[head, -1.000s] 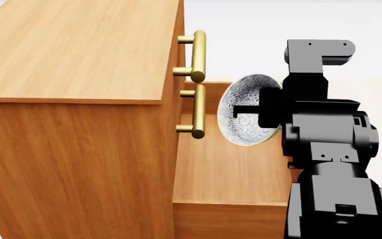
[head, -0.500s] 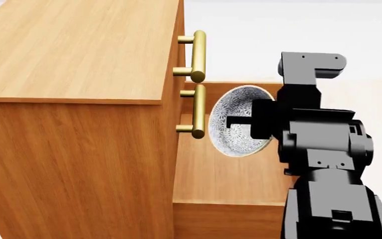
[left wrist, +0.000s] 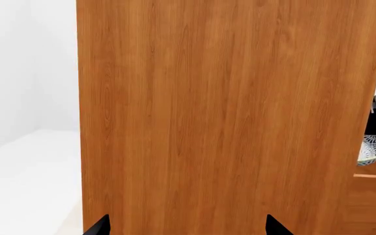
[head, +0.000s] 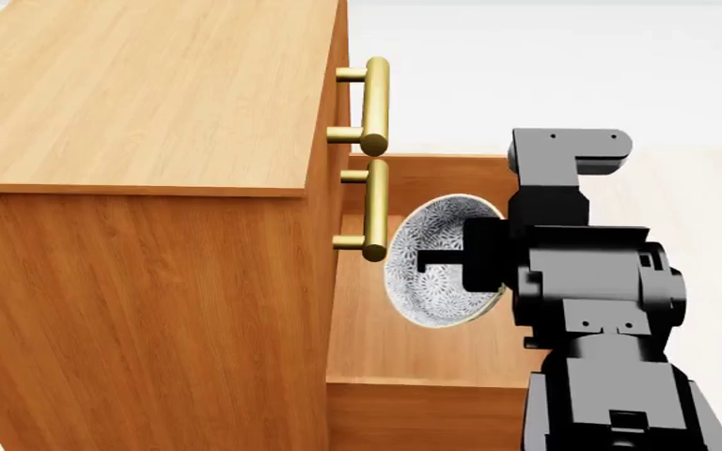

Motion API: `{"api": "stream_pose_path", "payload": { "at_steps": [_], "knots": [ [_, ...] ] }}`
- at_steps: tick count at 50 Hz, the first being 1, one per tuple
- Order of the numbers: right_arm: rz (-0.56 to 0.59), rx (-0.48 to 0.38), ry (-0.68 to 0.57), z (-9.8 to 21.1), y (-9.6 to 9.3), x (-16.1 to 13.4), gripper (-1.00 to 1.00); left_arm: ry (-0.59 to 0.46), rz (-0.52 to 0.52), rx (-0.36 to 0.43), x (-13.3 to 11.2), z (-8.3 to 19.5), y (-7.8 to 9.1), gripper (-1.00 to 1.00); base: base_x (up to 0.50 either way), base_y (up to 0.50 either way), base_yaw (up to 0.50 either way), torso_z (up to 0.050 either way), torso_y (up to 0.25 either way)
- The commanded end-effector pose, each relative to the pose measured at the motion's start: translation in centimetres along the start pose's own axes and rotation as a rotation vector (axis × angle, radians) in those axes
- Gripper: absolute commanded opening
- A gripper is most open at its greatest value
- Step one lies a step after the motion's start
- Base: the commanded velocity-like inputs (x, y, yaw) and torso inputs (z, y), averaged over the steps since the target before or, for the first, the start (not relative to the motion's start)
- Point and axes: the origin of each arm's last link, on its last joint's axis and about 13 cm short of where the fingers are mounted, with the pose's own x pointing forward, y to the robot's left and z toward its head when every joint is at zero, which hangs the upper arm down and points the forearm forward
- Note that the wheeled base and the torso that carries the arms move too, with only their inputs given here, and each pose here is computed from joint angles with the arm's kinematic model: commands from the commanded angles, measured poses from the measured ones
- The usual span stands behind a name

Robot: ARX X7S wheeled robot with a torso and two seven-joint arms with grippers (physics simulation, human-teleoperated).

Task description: Put the bowl in the bottom drawer of the cabinet and close it.

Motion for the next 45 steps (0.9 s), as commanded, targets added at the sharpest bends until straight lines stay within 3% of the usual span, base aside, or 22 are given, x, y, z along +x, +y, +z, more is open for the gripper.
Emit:
{"api": "stream_pose_path", "payload": {
  "at_steps": [1, 14, 28, 45],
  "knots": [
    [0.019, -0.002, 0.012, -0.22, 0.31, 0.11, -1.0, 0.0, 0.0, -0.001, 0.06, 0.07, 0.02, 1.0, 0.0, 0.0, 0.0, 0.0, 0.0],
    [0.075, -0.004, 0.046, -0.5, 0.54, 0.1, -1.0, -0.001, -0.001, -0.003, -0.08, -0.72, 0.07, 1.0, 0.0, 0.0, 0.0, 0.0, 0.0],
    [0.117, 0.096, 0.042, -0.2, 0.43, -0.18, -1.0, -0.001, -0.001, -0.001, 0.0, 0.09, -0.05, 1.0, 0.0, 0.0, 0.0, 0.0, 0.001],
    [0.116, 0.077, 0.115, -0.59, 0.75, -0.34, -1.0, -0.003, 0.001, -0.003, -0.07, -0.35, -0.04, 1.0, 0.0, 0.0, 0.0, 0.0, 0.001]
  ]
}}
